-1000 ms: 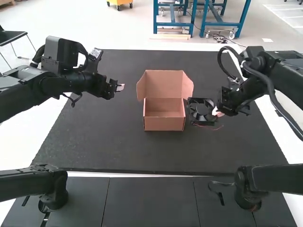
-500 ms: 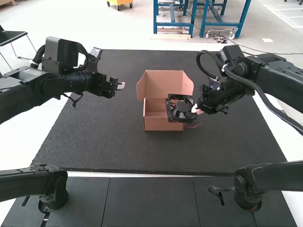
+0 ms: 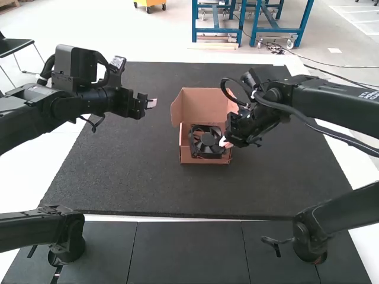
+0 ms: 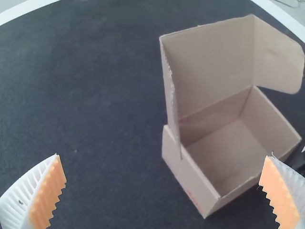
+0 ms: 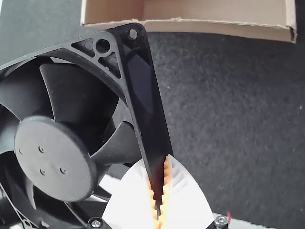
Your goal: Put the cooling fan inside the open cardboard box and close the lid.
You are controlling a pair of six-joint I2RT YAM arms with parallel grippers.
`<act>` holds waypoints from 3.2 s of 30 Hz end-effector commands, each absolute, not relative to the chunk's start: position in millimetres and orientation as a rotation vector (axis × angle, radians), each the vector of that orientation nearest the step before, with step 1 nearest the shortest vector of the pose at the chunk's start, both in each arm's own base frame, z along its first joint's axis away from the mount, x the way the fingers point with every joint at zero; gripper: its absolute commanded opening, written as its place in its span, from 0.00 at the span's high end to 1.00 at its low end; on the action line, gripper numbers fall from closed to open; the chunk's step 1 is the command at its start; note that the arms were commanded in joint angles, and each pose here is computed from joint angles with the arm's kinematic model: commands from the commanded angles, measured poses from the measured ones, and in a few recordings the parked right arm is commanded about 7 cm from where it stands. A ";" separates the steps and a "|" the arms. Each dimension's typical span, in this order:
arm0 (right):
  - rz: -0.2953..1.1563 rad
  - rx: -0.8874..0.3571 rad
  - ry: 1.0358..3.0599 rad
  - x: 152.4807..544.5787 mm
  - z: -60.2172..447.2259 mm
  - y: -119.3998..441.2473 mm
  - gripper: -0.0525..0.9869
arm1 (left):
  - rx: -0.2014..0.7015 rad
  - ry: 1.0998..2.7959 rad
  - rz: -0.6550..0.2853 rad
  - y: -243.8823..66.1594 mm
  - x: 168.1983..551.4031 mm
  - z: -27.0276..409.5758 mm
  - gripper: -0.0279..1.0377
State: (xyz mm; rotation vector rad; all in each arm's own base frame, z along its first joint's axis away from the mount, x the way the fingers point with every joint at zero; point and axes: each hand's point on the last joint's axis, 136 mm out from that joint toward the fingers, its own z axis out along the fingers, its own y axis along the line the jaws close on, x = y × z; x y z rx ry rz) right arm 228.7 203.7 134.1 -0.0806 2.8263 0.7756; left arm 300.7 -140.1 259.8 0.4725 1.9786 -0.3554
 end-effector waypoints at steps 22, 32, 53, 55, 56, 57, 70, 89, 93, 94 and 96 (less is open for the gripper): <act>0.691 -0.180 2.861 242.3 111.0 235.4 0.97 | 0.439 1.929 -0.363 -133.6 289.7 277.4 0.07; 0.588 -0.164 2.826 271.3 104.4 223.7 0.97 | 0.441 1.922 -0.364 -131.9 283.9 279.9 0.07; 0.566 -0.071 2.772 322.3 115.2 218.6 0.97 | 0.450 1.909 -0.372 -133.3 280.1 281.6 0.07; 0.566 -0.074 2.768 325.8 116.2 219.8 0.97 | 0.452 1.909 -0.371 -133.3 280.2 281.2 0.07; 0.566 -0.076 2.768 326.9 116.5 220.5 0.97 | 0.453 1.908 -0.372 -133.6 280.0 281.2 0.07; 0.566 -0.076 2.768 328.3 116.4 221.3 0.97 | 0.452 1.907 -0.372 -133.6 280.2 281.5 0.07; 0.549 -0.079 2.771 342.3 112.1 224.2 0.97 | 0.454 1.901 -0.380 -134.3 279.1 283.3 0.07; 0.514 -0.057 2.766 363.7 106.8 216.2 0.97 | 0.455 1.897 -0.382 -134.2 278.2 283.9 0.07; 0.505 -0.057 2.779 363.3 101.3 215.8 0.97 | 0.453 1.895 -0.383 -134.5 278.8 284.5 0.07; 0.503 -0.059 2.782 363.3 100.1 215.8 0.97 | 0.453 1.893 -0.383 -134.4 278.5 284.9 0.07; 0.501 -0.060 2.789 363.3 96.6 216.1 0.97 | 0.453 1.893 -0.383 -134.5 278.8 285.2 0.07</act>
